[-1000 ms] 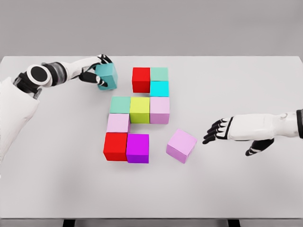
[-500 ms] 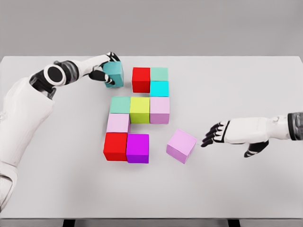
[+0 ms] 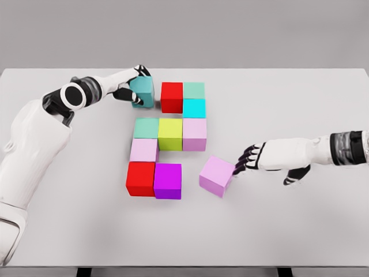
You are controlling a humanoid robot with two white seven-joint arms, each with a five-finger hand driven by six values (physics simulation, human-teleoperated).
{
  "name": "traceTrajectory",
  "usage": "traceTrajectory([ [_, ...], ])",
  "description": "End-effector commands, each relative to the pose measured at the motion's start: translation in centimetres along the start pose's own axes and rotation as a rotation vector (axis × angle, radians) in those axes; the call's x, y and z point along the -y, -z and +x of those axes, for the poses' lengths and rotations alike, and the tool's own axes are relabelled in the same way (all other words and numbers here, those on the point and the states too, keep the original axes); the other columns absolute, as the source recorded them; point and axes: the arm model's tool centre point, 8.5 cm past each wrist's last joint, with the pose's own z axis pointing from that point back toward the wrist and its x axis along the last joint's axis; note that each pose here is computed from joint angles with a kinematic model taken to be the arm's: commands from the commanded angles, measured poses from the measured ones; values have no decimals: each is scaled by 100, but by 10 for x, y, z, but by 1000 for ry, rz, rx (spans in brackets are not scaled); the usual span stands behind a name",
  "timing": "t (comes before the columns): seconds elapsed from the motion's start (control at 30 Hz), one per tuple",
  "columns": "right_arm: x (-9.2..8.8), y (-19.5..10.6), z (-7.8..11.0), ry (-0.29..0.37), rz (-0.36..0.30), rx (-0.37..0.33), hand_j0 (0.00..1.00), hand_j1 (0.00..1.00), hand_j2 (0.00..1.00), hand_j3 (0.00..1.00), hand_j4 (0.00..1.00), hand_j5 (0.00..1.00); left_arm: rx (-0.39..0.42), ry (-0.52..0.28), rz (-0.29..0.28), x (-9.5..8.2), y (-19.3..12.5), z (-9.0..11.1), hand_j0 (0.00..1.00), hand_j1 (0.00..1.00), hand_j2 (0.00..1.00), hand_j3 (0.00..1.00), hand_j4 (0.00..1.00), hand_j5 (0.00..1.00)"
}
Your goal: Assemble the squares on the desktop into the number 2
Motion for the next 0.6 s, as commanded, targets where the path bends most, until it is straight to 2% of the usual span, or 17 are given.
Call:
traceTrajectory([
  [0.0,2,7,-2,13,-12,6,100,100,100,100,100,100,3,2,9,-2,-2,2,21,21,21,21,21,21],
  [0.07,7,10,-2,5,-21,10,100,100,100,100,100,100,1,-1,8,-2,-1,0,21,21,21,21,21,21],
  [0.13,10,16,-12,31,-30,-16,100,100,100,100,100,100,3,-1,10,-2,-2,1,22,22,22,22,22,22],
  [0.17,8,17,-14,37,-27,-20,100,100,100,100,100,100,2,-1,11,-3,-2,0,30,30,30,30,30,30],
  [0.23,12,22,-19,41,-32,-27,100,100,100,100,100,100,-1,-1,11,-3,-2,-1,72,72,72,72,72,72],
  [0.27,12,27,-24,51,-27,-32,100,100,100,100,100,100,-3,-1,10,-3,-2,-2,88,88,88,88,88,88],
  [0.37,11,31,-28,59,-19,-33,100,100,100,100,100,100,-2,0,11,-3,-2,-2,96,96,96,96,96,96],
  [0.43,9,26,-30,59,-18,-39,100,100,100,100,100,100,-2,0,11,-3,-2,-2,97,97,97,97,97,97],
  [0.5,10,14,-45,109,-48,-80,100,100,100,100,100,100,-3,-1,10,-3,-2,-2,97,97,97,97,97,97],
  [0.57,29,-11,-60,232,-198,-73,100,100,100,100,100,100,-3,-3,10,-3,-2,-2,97,97,97,97,97,97],
])
